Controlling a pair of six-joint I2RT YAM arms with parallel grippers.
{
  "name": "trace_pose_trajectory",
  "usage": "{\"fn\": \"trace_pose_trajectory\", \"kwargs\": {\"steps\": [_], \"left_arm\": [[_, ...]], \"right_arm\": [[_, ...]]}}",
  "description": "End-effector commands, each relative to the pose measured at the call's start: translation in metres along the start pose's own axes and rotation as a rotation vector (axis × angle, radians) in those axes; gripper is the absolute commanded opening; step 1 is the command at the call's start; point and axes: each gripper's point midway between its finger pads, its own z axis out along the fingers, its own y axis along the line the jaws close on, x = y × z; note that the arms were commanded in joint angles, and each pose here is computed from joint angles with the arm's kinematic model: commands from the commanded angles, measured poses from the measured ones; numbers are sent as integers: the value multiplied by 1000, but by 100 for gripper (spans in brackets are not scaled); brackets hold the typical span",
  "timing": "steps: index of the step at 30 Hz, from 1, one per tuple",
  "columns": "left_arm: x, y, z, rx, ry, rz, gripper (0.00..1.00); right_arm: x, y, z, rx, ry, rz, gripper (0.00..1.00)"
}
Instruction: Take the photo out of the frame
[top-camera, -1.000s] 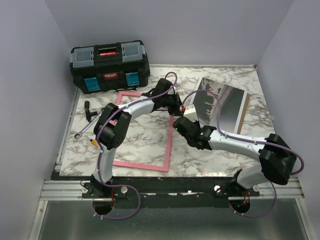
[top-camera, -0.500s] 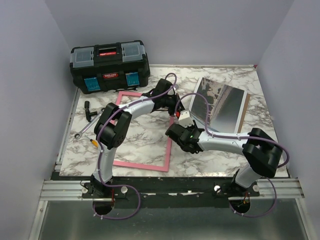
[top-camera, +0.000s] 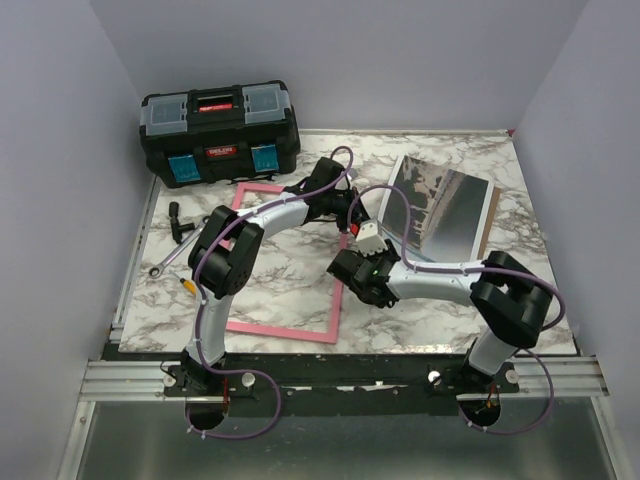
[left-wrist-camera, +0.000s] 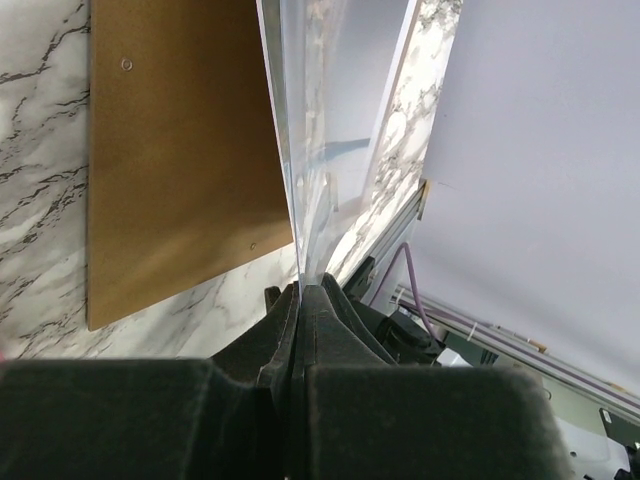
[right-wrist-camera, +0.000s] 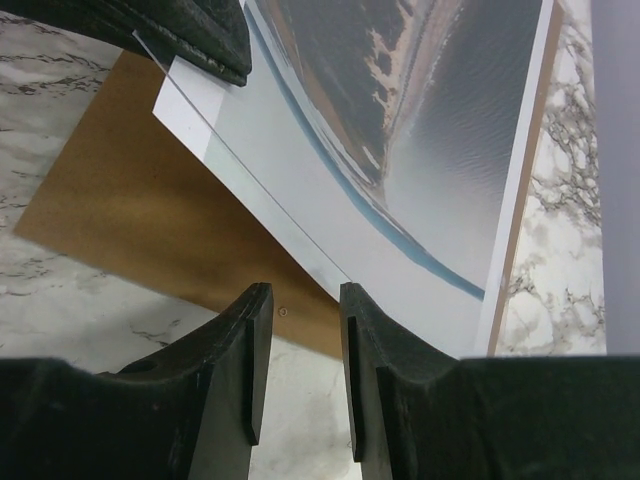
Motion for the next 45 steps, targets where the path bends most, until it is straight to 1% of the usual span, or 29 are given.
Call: {"fn": "trace_pose_trajectory", "kwargs": {"steps": [1,7,13,18,21,25,27,29,32,35,38,40,43,44,45], "left_arm": [[4,-14,-7,45,20,15,0],[5,-14,-9,47,22,17,0],[6,-13,-10,46,25,18,0],[6,-13,-10,48,25,18,0],[6,-14,-10,51,24,18,0],[7,-17,-10,73,34,7,0],[8,-17,-10,74,31,7,0],[8,-18,-11,74,30,8,0],[9,-17,-11,74,32,10,0],[9,-17,-11,75,33,8,0],[9,-18,-11,76,33,9,0],[9,-18,-12,78,33,10,0],[9,-19,-12,78,31,11,0],[9,-19,-12,78,31,14,0],[9,-19,-13,76,29,17,0]], "right_arm": [[-11,-3,6,91,-62,3,40],[-13,-3,14,178,-93,-37,39],[-16,-5,17,224,-112,-61,39],[-12,-4,16,197,-104,-45,42],[-14,-6,17,204,-117,-40,50],[-16,-4,22,220,-129,-16,49],[-16,-6,23,246,-142,-2,47],[-18,-10,23,275,-158,5,42],[-21,-14,23,294,-167,19,38],[-18,-14,31,289,-155,6,30],[-14,-13,35,268,-146,-5,26],[-13,-9,36,238,-146,-15,22],[-15,-7,36,222,-148,-16,5],[-15,-6,36,215,-146,-18,1],[-15,-4,36,204,-143,-21,1]]}}
